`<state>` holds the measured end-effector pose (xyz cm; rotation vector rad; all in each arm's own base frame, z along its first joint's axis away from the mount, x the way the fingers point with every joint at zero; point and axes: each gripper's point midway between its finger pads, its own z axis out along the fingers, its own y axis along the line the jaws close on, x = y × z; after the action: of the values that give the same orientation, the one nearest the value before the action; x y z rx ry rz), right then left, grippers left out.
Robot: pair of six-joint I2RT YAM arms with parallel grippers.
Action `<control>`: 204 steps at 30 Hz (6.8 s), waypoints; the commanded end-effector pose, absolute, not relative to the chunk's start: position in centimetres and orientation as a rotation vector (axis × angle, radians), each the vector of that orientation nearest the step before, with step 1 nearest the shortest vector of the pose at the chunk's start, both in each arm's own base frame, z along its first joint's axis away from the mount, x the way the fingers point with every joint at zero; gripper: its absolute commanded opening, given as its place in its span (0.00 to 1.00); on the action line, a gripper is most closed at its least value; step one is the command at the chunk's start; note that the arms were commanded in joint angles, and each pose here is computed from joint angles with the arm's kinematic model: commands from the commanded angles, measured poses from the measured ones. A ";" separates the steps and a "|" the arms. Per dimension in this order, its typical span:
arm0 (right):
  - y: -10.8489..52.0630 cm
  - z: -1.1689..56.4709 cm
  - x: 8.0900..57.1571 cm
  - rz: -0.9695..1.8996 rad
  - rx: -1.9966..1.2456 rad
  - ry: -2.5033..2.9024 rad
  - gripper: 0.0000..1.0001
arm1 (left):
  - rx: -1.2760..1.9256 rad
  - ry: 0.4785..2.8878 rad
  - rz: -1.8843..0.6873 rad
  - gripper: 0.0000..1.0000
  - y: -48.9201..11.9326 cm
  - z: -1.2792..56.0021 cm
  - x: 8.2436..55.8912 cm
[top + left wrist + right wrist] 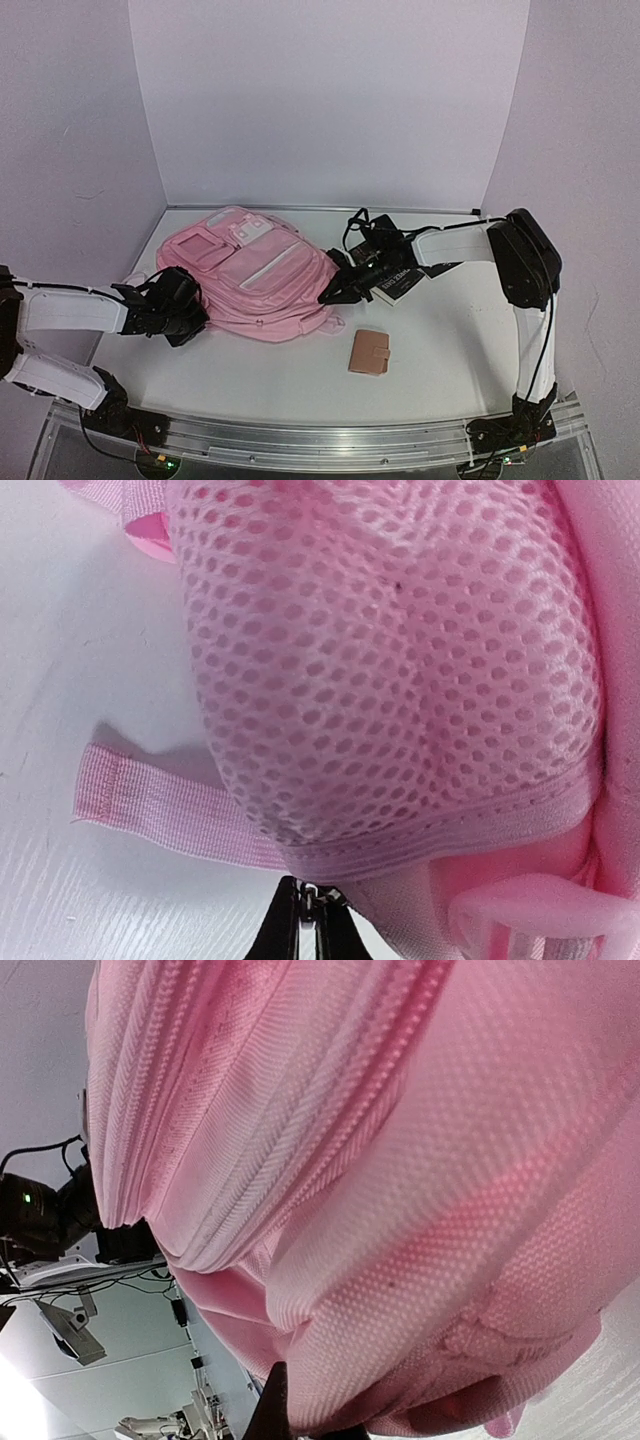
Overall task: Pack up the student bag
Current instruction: Zip the student bag at the center of the board, then adjust the student bag at the center of the board, then unzip the student bag at the center of the board.
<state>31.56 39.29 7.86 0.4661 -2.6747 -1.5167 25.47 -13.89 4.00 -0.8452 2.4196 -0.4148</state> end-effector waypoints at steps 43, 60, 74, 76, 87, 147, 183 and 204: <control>39.9 8.8 39.2 -1.464 0.981 -2.890 0.79 | -0.615 2.348 -0.699 0.66 -20.1 9.9 28.0; 47.9 11.7 21.2 -1.554 1.306 -2.424 0.66 | -0.692 2.326 -0.502 0.48 -13.2 11.8 34.8; 38.1 16.7 38.4 -1.514 1.241 -2.962 0.66 | -0.336 2.321 -0.556 0.72 -15.4 18.7 32.7; 37.9 15.7 39.4 -1.440 1.294 -2.996 0.63 | -0.311 2.346 -0.562 0.72 -16.2 18.2 32.2; 38.5 11.8 40.0 -1.374 1.411 -2.921 0.50 | -0.307 2.391 -0.584 0.70 -17.5 16.0 31.2; 39.6 10.6 38.8 -1.071 1.794 -2.913 0.00 | 0.879 2.558 -0.062 0.76 -26.7 10.9 20.8; 40.6 8.2 30.8 -1.154 1.464 -2.747 0.00 | 0.339 2.531 0.045 0.08 -28.6 5.9 26.2; 39.1 8.8 34.2 -1.140 1.279 -2.854 0.00 | 0.234 2.538 0.042 0.00 -27.8 5.9 26.5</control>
<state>35.48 38.86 7.83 1.2943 -2.9323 -1.0857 24.00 -26.91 4.10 0.3709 2.6299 0.1136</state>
